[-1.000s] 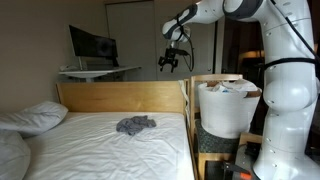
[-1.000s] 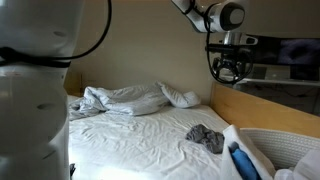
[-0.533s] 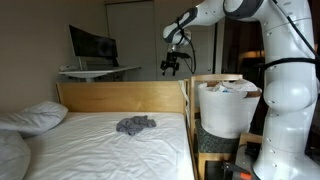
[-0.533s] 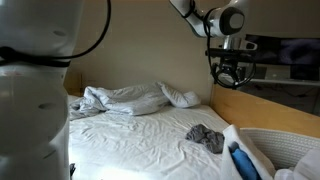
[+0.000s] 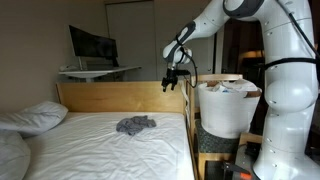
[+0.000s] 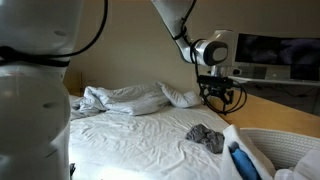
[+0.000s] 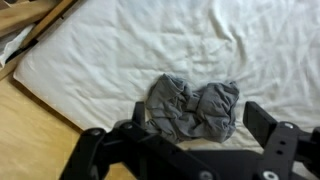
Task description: Put the clothes on the bed in the laundry hamper
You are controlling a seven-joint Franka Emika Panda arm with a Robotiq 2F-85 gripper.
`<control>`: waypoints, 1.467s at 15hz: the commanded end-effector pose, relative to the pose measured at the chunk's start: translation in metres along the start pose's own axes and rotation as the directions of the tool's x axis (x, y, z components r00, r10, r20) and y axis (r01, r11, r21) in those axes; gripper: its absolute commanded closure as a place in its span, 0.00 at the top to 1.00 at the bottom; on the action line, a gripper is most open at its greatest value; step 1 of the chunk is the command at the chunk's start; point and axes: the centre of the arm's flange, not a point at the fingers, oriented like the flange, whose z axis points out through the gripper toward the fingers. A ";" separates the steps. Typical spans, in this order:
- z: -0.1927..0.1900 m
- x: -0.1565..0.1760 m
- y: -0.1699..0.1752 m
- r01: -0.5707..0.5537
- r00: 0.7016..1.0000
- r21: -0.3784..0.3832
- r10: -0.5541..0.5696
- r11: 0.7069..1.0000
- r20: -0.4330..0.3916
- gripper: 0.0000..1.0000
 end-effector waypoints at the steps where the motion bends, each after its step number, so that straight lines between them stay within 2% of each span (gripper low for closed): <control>1: 0.035 -0.015 -0.030 0.012 0.998 0.023 -0.011 1.000 -0.067 1.00; 2: 0.020 -0.006 -0.017 0.005 0.999 0.006 -0.005 1.000 -0.032 1.00; 5: 0.035 -0.009 -0.033 0.021 0.999 0.011 -0.020 1.000 -0.037 1.00; 12: 0.035 -0.009 -0.030 0.017 0.999 0.010 -0.016 1.000 -0.038 1.00; 16: 0.084 -0.026 -0.078 0.075 0.997 0.028 -0.074 0.997 -0.039 1.00; 18: 0.121 -0.036 -0.094 0.104 0.994 0.007 -0.104 0.995 -0.044 1.00; 22: 0.198 -0.063 -0.109 0.128 0.972 -0.063 -0.138 0.990 -0.190 1.00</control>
